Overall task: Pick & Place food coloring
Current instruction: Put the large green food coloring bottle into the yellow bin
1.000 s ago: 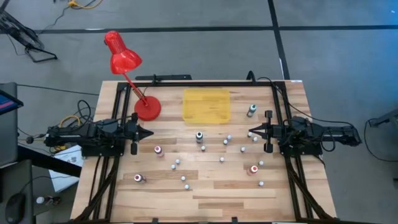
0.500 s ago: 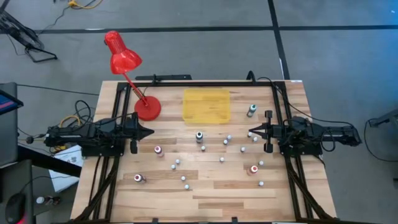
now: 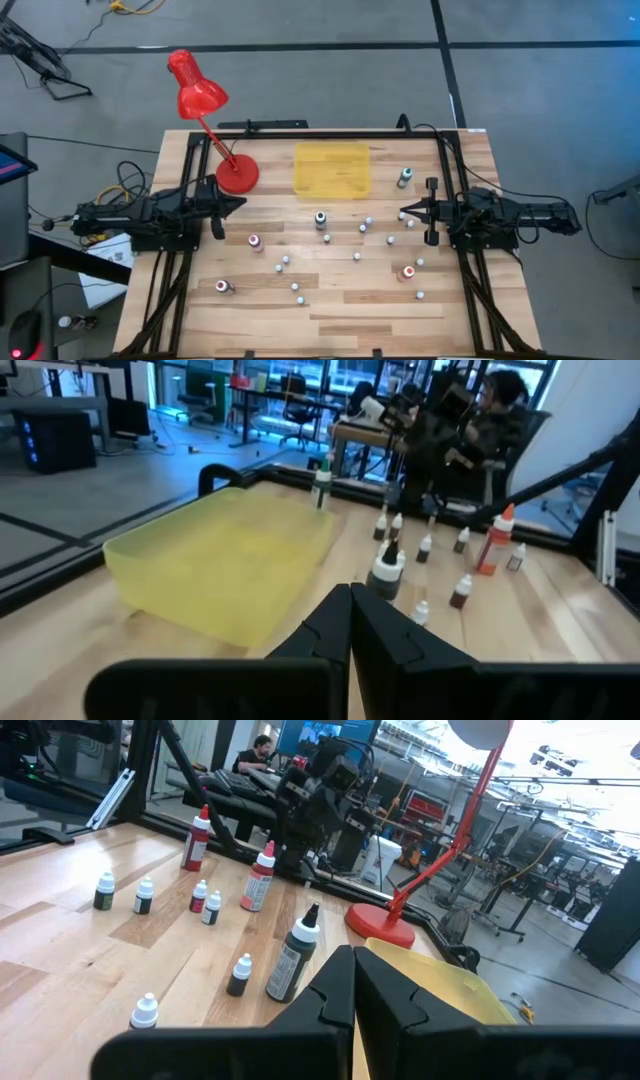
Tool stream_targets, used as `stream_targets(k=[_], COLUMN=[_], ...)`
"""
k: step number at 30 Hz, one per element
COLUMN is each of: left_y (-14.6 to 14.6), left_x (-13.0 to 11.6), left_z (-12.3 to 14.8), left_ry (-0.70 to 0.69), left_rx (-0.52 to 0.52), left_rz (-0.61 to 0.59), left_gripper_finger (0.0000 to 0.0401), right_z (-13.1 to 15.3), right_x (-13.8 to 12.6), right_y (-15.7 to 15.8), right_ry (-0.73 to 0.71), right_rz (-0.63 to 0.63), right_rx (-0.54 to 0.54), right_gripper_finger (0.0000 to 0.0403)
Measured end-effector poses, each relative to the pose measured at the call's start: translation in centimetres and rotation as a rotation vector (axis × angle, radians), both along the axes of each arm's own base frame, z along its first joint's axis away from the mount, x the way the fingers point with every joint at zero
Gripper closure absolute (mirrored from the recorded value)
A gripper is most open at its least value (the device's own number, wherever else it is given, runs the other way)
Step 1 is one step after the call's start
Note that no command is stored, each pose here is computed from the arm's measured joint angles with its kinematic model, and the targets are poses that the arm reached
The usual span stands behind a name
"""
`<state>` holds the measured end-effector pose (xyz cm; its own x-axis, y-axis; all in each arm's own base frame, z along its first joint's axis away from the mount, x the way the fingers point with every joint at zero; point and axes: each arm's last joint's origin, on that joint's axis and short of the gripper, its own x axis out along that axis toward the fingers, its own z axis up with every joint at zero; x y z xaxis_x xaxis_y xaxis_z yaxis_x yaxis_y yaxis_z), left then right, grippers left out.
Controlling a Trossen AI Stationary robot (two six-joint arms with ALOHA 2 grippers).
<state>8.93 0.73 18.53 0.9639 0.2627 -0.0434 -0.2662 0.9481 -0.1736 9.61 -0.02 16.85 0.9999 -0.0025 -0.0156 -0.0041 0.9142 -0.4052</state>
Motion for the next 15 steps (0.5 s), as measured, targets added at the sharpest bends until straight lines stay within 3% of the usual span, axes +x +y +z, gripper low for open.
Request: stream_targets(k=[11,15], left_y=[0.0,0.0], left_x=[0.0,0.0], left_z=[0.4,0.7], left_ry=[-0.058,-0.079], left_rx=[-0.067,-0.022], left_rz=[0.001,0.005], left_gripper_finger=[0.0401,0.0401], right_z=[0.2,1.1], right_x=[0.0,0.0], right_y=[0.0,0.3], right_ry=[-0.033,-0.120], right_rz=[0.001,0.064], right_rx=[0.002,0.146], right_gripper_finger=[0.0403,0.0403])
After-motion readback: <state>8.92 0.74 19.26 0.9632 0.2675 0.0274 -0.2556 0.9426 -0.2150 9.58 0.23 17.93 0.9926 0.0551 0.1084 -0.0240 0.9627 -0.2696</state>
